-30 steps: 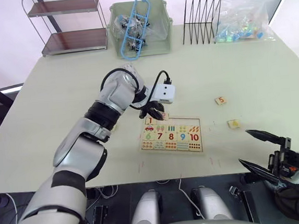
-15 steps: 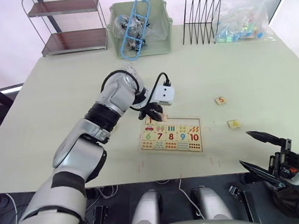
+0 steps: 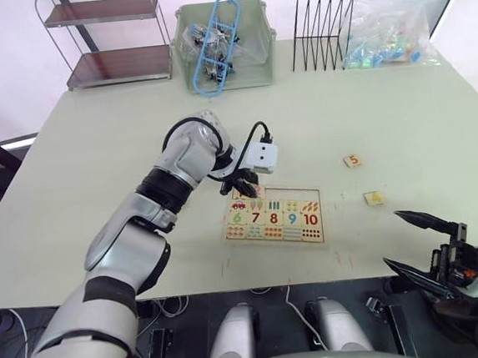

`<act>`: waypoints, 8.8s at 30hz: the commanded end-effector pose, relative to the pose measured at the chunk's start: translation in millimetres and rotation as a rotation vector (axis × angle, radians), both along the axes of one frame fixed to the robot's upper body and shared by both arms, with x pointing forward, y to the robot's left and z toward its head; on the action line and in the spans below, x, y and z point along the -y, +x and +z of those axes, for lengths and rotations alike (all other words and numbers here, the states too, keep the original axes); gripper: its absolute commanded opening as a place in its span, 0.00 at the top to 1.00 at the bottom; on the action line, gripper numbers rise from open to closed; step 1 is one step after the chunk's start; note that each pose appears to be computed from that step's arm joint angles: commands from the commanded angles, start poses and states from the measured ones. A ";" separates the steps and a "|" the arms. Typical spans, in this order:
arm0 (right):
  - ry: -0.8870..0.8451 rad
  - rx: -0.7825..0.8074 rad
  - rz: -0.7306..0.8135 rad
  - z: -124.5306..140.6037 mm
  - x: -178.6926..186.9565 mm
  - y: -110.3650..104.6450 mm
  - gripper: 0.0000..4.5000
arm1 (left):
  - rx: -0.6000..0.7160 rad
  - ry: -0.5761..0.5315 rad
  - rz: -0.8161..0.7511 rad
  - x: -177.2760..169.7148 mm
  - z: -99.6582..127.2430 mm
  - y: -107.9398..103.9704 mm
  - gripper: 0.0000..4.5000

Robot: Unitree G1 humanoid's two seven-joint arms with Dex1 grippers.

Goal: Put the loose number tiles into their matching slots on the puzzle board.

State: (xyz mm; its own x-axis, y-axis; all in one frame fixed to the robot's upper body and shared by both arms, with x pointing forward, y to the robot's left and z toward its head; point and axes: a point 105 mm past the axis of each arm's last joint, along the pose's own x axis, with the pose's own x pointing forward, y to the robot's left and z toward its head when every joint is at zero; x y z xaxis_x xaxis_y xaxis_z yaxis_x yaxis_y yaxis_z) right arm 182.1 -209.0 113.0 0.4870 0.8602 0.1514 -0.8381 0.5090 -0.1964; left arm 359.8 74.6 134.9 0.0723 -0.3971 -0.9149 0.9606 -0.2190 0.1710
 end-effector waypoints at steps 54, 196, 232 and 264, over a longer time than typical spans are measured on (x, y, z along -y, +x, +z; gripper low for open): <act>-0.006 0.024 -0.019 2.6 3.6 -2.4 0.00 | 0.098 -0.313 0.200 -19.0 32.8 42.8 0.00; 0.023 -0.170 -0.554 -33.7 38.5 45.8 0.00 | 0.456 -1.116 1.341 -186.8 -47.1 -144.1 0.02; -0.017 -0.169 -0.267 -15.4 19.1 21.3 0.00 | 0.199 -0.860 0.718 -221.0 -16.5 -72.9 0.02; 0.018 -0.122 -0.109 1.9 17.4 14.0 0.00 | 0.482 -0.942 1.331 -159.0 -36.8 -66.1 0.02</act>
